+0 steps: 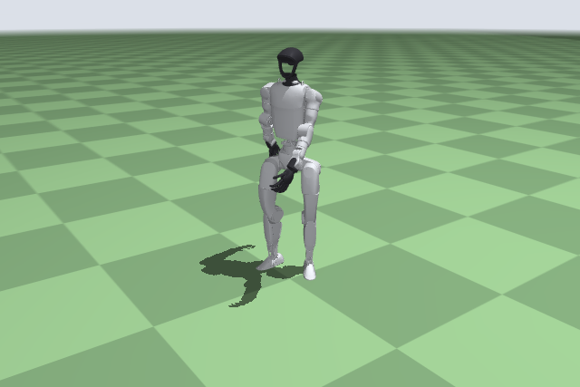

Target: In place motions

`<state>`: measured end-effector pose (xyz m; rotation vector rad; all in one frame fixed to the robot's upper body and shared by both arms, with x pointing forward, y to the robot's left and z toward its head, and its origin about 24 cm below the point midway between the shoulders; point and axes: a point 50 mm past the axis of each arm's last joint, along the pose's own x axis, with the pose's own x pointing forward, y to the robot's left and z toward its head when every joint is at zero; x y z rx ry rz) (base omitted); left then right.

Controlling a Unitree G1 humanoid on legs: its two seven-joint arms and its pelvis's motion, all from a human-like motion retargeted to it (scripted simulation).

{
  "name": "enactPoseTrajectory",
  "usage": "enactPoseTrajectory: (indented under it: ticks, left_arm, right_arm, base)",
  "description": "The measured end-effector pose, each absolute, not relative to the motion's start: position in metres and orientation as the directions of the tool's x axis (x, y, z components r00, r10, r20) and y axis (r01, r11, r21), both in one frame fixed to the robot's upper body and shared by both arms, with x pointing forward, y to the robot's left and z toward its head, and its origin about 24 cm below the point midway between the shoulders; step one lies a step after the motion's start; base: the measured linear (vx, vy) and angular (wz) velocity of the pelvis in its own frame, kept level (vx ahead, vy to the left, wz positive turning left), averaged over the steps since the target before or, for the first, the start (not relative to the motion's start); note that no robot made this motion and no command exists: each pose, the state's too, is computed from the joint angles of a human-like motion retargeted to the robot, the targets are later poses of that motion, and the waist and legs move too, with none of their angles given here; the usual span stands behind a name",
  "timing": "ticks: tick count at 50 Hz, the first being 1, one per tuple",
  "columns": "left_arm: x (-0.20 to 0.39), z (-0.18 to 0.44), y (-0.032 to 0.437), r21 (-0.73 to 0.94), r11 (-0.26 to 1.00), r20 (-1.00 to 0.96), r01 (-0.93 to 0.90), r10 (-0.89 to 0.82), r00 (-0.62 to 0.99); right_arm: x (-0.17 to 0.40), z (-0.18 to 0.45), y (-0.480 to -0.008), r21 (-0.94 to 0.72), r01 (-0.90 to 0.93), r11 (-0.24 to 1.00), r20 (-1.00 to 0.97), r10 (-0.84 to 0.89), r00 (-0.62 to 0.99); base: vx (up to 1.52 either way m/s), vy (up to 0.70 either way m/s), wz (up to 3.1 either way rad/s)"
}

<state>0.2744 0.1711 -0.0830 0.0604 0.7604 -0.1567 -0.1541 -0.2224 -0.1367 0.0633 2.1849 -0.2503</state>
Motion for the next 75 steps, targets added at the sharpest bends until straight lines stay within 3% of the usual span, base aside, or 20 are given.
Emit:
enactPoseTrajectory:
  ticks: [4,9,13,17,23,28,33,39,45,49,53,58,62,65,68,72,75]
  left_arm:
    - [0.204,-0.132,0.178,0.018,0.984,-0.873,0.179,-0.072,0.483]
    - [0.057,-0.175,0.181,-0.04,0.997,-0.999,0.066,-0.04,-0.002]
    - [-0.065,-0.171,0.176,-0.037,0.991,-0.946,-0.126,-0.075,-0.316]
    - [-0.171,-0.139,0.17,0.002,0.964,-0.841,-0.264,-0.141,-0.522]
    - [-0.256,-0.088,0.151,0.068,0.933,-0.683,-0.354,-0.215,-0.698]
    - [-0.24,-0.099,0.152,0.034,0.937,-0.701,-0.348,-0.225,-0.676]
    - [-0.142,-0.149,0.183,-0.016,0.99,-0.849,-0.137,-0.086,-0.522]
    - [0.045,-0.174,0.2,-0.035,0.999,-0.997,0.004,-0.035,-0.069]
    - [0.221,-0.121,0.193,0.028,0.985,-0.879,0.169,-0.056,0.473]
    - [0.287,-0.072,0.185,0.112,0.975,-0.709,0.192,-0.056,0.703]
    - [0.312,-0.048,0.173,0.109,0.978,-0.59,0.179,-0.081,0.804]
    - [0.287,-0.072,0.159,0.024,0.981,-0.63,0.19,-0.133,0.765]
    - [0.219,-0.124,0.16,-0.037,0.986,-0.804,0.165,-0.128,0.581]
    - [0.135,-0.162,0.164,-0.075,0.992,-0.941,0.098,-0.103,0.324]
    - [0.027,-0.179,0.166,-0.068,0.998,-0.997,-0.016,-0.068,-0.039]
    - [-0.111,-0.162,0.158,0.008,0.983,-0.905,-0.185,-0.072,-0.42]
    - [-0.19,-0.132,0.144,0.003,0.962,-0.817,-0.273,-0.155,-0.556]
  right_arm:
    - [-0.11,-0.154,-0.216,-0.077,0.053,0.996,-0.875,-0.042,-0.482]
    - [-0.02,-0.171,-0.21,0.031,-0.227,0.973,-0.955,-0.039,-0.294]
    - [0.079,-0.169,-0.187,0.057,-0.461,0.885,-0.997,0.029,-0.067]
    - [0.168,-0.15,-0.142,0.029,-0.575,0.817,-0.958,0.187,0.218]
    - [0.242,-0.103,-0.087,0.013,-0.652,0.758,-0.772,0.422,0.476]
    - [0.243,-0.1,-0.081,-0.001,-0.692,0.721,-0.751,0.457,0.477]
    - [0.193,-0.136,-0.115,0.036,-0.694,0.719,-0.882,0.35,0.316]
    - [0.073,-0.174,-0.177,0.079,-0.552,0.83,-0.997,0.072,-0.034]
    - [-0.062,-0.162,-0.221,0.108,-0.314,0.943,-0.89,-0.049,-0.453]
    - [-0.124,-0.144,-0.233,0.02,-0.14,0.99,-0.812,-0.066,-0.581]
    - [-0.164,-0.128,-0.233,-0.074,-0.006,0.997,-0.753,-0.06,-0.655]
    - [-0.172,-0.126,-0.225,-0.107,0.059,0.993,-0.735,-0.038,-0.677]
    - [-0.136,-0.144,-0.218,-0.049,0.0,0.999,-0.81,-0.04,-0.585]
    - [-0.083,-0.16,-0.213,0.008,-0.105,0.994,-0.886,-0.041,-0.462]
    - [-0.01,-0.172,-0.2,0.073,-0.227,0.971,-0.959,0.006,-0.284]
    - [0.101,-0.168,-0.157,0.153,-0.406,0.901,-0.984,0.176,0.019]
    - [0.166,-0.148,-0.111,0.19,-0.537,0.822,-0.911,0.351,0.216]
  base:
    - [0.03,0.04,0.37]
    - [0.03,0.01,0.18]
    - [-0.02,-0.01,-0.19]
    - [-0.03,-0.03,-0.3]
    - [-0.01,-0.01,-0.07]
    - [0.0,0.0,0.0]
    - [0.0,0.0,0.0]
    - [-0.02,-0.04,0.07]
    - [-0.06,-0.05,-0.04]
    - [-0.07,-0.01,-0.13]
    - [0.0,0.0,0.0]
    - [0.04,0.02,0.18]
    - [0.07,0.04,0.26]
    - [0.07,0.07,0.12]
    - [0.06,0.1,-0.14]
    - [0.02,0.09,-0.4]
    - [0.04,0.09,-1.4]
